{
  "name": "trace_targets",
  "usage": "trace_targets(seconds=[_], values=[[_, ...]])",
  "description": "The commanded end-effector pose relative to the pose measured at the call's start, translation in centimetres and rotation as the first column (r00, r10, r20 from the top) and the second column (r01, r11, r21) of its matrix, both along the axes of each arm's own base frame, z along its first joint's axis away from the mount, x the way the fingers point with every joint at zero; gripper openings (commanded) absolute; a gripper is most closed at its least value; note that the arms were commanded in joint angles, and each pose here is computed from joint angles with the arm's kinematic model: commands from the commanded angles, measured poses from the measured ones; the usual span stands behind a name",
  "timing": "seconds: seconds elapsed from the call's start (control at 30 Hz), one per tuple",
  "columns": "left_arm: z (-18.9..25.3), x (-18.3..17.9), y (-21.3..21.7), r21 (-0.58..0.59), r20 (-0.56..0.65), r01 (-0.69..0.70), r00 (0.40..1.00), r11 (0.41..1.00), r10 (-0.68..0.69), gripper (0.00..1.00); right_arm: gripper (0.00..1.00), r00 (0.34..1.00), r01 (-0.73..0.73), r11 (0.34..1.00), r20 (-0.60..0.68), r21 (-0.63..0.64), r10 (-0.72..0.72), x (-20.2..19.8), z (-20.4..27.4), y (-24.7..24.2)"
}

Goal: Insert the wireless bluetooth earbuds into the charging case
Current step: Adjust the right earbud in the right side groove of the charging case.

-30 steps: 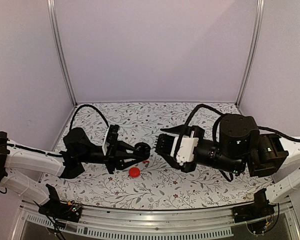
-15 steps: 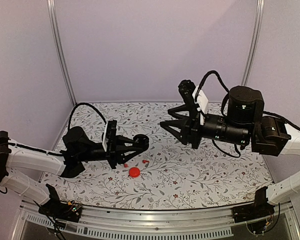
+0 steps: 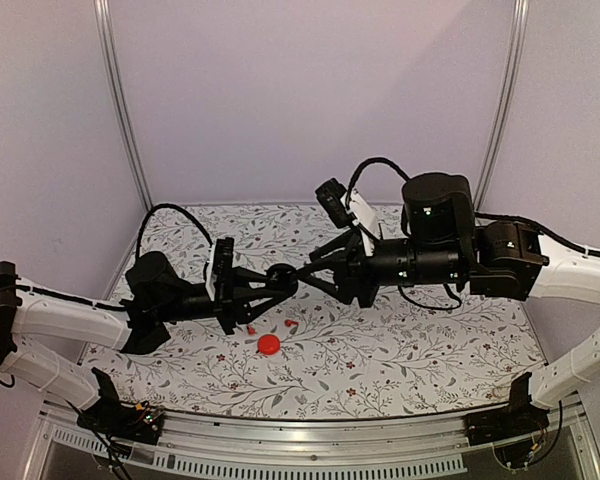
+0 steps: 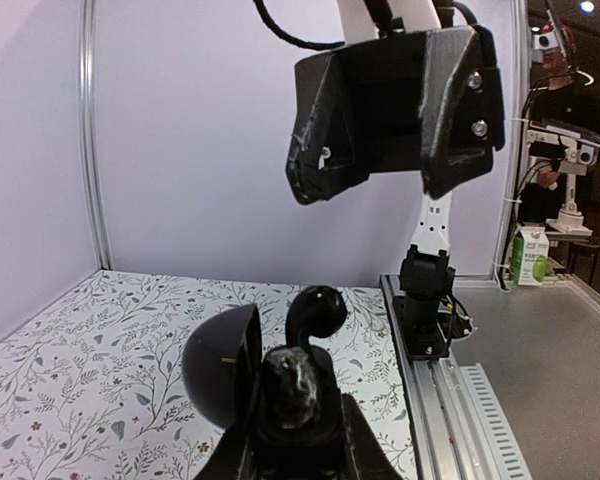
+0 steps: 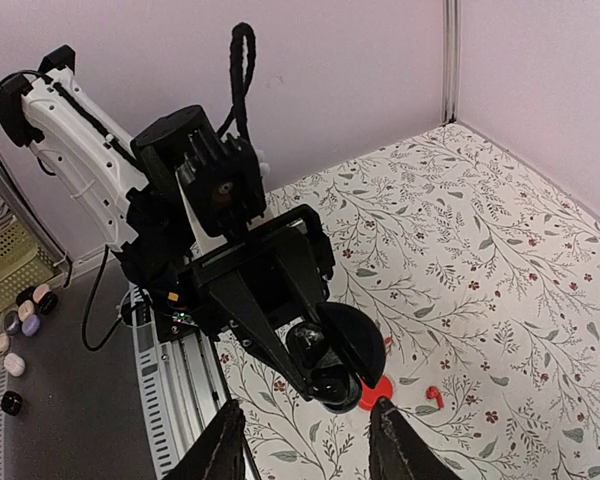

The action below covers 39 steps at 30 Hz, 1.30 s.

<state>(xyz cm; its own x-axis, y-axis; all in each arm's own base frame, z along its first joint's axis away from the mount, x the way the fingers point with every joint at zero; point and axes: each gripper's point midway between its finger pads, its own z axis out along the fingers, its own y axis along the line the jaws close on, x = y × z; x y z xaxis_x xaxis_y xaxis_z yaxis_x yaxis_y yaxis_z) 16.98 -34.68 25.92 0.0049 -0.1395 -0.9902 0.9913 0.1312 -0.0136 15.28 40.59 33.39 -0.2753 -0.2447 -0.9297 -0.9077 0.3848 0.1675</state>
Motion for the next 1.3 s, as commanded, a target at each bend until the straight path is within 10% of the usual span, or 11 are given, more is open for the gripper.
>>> trace_targets(seconds=[0.0, 1.27], values=[[0.9, 0.7, 0.1, -0.01, 0.026, -0.022, 0.999, 1.0, 0.023, 0.0, 0.41, 0.997, -0.038, 0.999, -0.072, 0.003, 0.038, -0.6, 0.0, 0.6], [0.4, -0.2, 0.0, 0.004, 0.031, 0.017, 0.999, 1.0, -0.017, 0.0, 0.31, 0.987, -0.044, 0.999, -0.156, -0.021, 0.04, 0.6, -2.4, 2.1]])
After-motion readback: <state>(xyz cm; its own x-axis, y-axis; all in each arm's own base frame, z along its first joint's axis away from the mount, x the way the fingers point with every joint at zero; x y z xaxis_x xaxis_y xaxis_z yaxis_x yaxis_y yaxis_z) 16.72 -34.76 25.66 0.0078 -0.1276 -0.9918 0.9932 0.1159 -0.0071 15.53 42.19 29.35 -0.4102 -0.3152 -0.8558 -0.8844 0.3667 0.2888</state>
